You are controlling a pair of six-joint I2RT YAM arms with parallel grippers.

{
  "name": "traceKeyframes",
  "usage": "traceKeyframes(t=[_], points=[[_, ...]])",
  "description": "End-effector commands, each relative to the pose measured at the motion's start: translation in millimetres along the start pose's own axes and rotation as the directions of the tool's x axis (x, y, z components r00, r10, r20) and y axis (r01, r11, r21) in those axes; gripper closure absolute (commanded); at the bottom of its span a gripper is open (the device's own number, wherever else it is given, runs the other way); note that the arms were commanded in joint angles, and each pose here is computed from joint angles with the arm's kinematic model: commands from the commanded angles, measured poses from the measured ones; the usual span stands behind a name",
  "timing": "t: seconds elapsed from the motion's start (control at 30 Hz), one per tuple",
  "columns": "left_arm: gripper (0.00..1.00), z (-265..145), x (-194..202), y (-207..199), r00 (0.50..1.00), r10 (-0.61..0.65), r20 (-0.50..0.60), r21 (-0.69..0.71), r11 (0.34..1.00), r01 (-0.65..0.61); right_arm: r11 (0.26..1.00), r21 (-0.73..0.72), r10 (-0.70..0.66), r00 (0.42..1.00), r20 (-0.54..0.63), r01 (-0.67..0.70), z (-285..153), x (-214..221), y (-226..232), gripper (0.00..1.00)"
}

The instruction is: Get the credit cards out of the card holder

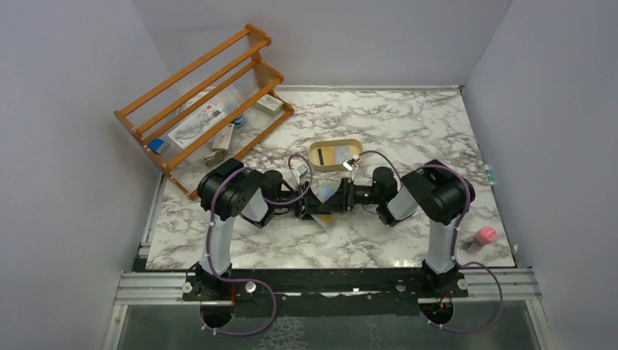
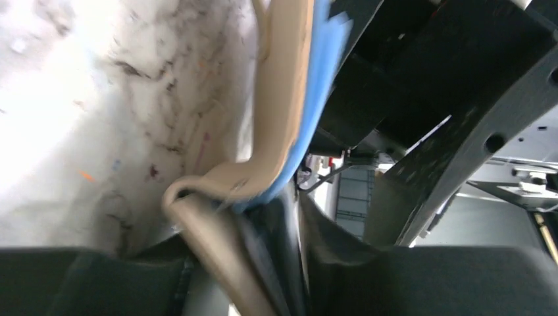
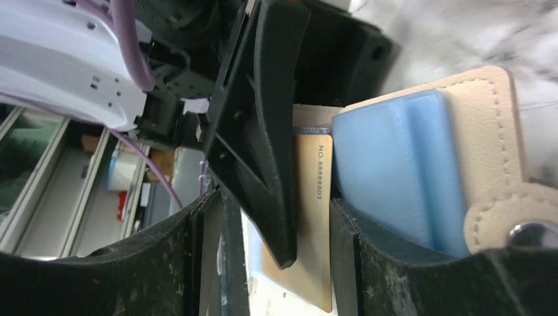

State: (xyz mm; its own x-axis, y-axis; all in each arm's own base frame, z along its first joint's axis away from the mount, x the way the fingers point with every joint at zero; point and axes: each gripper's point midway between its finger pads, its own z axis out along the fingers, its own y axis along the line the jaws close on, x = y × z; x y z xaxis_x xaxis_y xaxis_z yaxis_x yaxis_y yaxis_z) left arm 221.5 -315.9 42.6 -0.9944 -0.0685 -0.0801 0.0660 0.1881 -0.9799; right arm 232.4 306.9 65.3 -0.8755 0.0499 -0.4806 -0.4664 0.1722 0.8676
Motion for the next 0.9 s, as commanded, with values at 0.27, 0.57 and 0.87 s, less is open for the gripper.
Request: traceKeyframes(t=[0.27,0.57,0.87], points=[[0.38,-6.9,-60.9,-25.7,0.939,0.181,0.292,-0.006,0.982,-0.188,0.945,-0.298,0.018,0.934,-0.358,-0.133,-11.8,85.9,65.8,0.4],[0.38,-24.1,-57.8,-11.9,0.933,0.151,0.326,-0.034,0.988,-0.148,0.953,-0.24,0.116,0.955,-0.272,-0.184,-17.8,73.2,44.6,0.4],[0.38,-42.1,-71.3,-9.1,0.917,0.176,0.358,-0.084,0.984,-0.156,0.97,-0.174,0.128,0.963,-0.235,-0.171,-14.6,64.7,34.4,0.4]])
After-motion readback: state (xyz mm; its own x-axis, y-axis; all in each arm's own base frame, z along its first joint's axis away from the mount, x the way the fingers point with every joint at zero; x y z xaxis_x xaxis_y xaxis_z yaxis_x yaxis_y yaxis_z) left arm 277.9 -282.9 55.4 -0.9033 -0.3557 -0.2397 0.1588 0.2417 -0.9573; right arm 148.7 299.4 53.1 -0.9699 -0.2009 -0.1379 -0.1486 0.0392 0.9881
